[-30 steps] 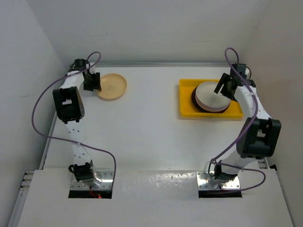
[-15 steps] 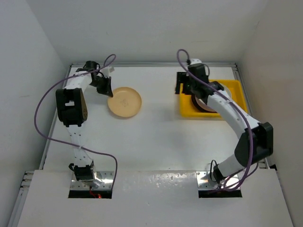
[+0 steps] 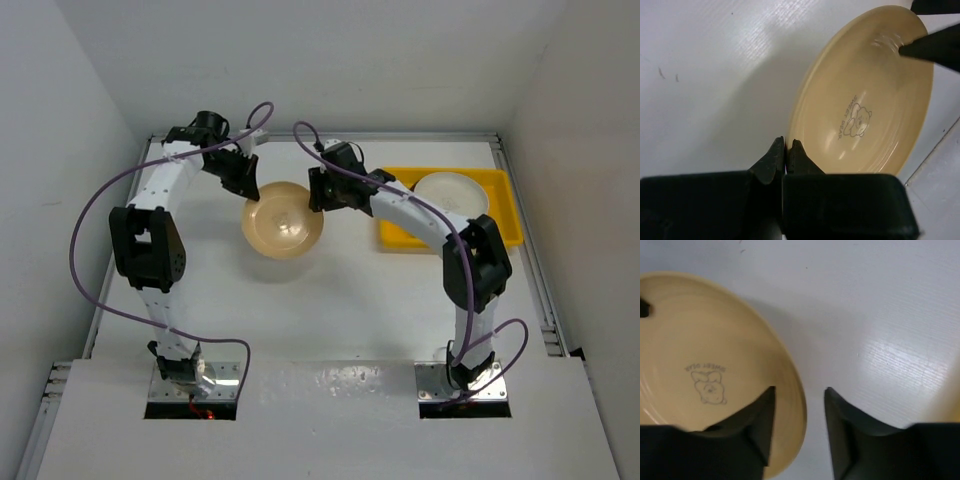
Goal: Place the plates into the plastic bin on the countertop
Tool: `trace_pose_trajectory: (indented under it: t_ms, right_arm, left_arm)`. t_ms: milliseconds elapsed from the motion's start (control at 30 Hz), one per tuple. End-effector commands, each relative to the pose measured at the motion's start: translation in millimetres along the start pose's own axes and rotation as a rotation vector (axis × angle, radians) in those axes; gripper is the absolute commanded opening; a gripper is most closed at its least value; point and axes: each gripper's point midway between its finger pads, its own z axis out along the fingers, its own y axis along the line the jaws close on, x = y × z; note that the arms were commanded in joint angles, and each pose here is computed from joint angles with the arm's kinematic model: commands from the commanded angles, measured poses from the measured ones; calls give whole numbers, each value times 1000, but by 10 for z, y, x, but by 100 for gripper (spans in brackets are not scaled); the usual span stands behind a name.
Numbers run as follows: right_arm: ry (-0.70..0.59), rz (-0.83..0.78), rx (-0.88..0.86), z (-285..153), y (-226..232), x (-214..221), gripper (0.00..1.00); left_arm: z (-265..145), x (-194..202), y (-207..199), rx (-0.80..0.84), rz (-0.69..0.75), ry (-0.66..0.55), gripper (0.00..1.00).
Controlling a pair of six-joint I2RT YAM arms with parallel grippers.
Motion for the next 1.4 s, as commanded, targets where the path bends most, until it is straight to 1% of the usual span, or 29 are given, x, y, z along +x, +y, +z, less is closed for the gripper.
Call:
trace_pose_trajectory:
  t_ms: [0,67,100,167,200,233,300,333,367,400,433,467,500,533,567,600,633,667,700,767,800,867,1000,1100,1200,1267,1300,1333,1367]
  right_arm:
    - [-52,61,-21,28,23,-100,37]
    - [-57,72,-45,67,49,-38,28]
    - [-66,78,-55,57,68,-50,28]
    - [-61,80,-64,59,70,-39,32]
    - [-57,82,-61,68,59,-31,28]
    - [-61,83,-61,56,54,-39,20]
    - [-67,86,-49,31,25,-45,0]
    - [-79,92,-31,3,-39,-63,0]
    - [-106,104,-31,-64,-66,-145,0]
    - [-117,127,-30,-106,-84,-179,0]
    - [-149,162,-7,-238,-277,-258,0]
    - [-155,188,-6,-279,-344,-270,0]
    - [-163,232,3,-324,-432,-284,0]
    - [-204,283,39,-517,-734,-334,0]
    - [-217,307,50,-595,-835,-342,0]
    - [-208,347,74,-635,-977,-252,0]
    - [-269,404,128,-916,-1340,-335,0]
    - [-299,449,203,-1027,-1666,-335,0]
    - [-307,473,240,-1170,-1806,-250,0]
    - [-348,587,378,-1497,-2393,-105,0]
    - [-336,626,427,-1571,-2543,9,0]
    - [-355,725,562,-1848,-3024,220,0]
    - [-336,817,622,-1980,-3400,423,0]
    - [-319,855,639,-1971,-3597,435,0]
    - [-271,886,677,-1900,-3749,536,1]
    - [-262,892,676,-1882,-3798,547,5]
    - [-255,882,640,-1784,-3818,523,16]
    - [-248,873,623,-1742,-3817,518,21]
    - [-256,848,597,-1744,-3834,439,31]
  left_arm:
    - [-138,-69,-209,86,25,-35,0]
    - [-159,-113,-282,122,25,-53,0]
    - [-163,-109,-315,139,32,-55,0]
    - [-181,-154,-354,159,38,-72,0]
    - [-181,-155,-354,159,38,-72,0]
    - [-181,-155,-354,159,38,-72,0]
    - [-179,-144,-330,145,38,-65,0]
    - [-176,-155,-306,132,32,-67,0]
    - [-193,-180,-289,119,39,-70,31]
    - [-192,-160,-242,93,39,-58,57]
    - [-208,-175,-214,74,45,-57,79]
    - [-209,-164,-187,59,44,-51,100]
    - [-234,-162,-151,30,37,-40,100]
    - [-301,-170,-59,3,14,-49,100]
    - [-363,-168,-15,-17,-2,-57,100]
    - [-392,-183,41,-30,-25,-71,100]
    - [-428,-180,150,-70,-36,-75,100]
    - [-525,-176,259,-105,-55,-92,100]
    - [-556,-174,330,-130,-67,-98,100]
    - [-620,-135,434,-156,-86,-100,100]
    - [-620,-135,434,-156,-86,-100,100]
    - [-622,-37,496,-150,-106,-92,100]
    - [-567,40,508,-125,-130,-83,100]
    - [-561,19,475,-103,-120,-92,100]
    - [-561,19,475,-103,-120,-92,100]
    - [-584,31,506,-109,-126,-95,100]
    - [-584,31,506,-109,-126,-95,100]
    - [-584,32,509,-109,-117,-95,100]
    - [-584,32,509,-109,-117,-95,100]
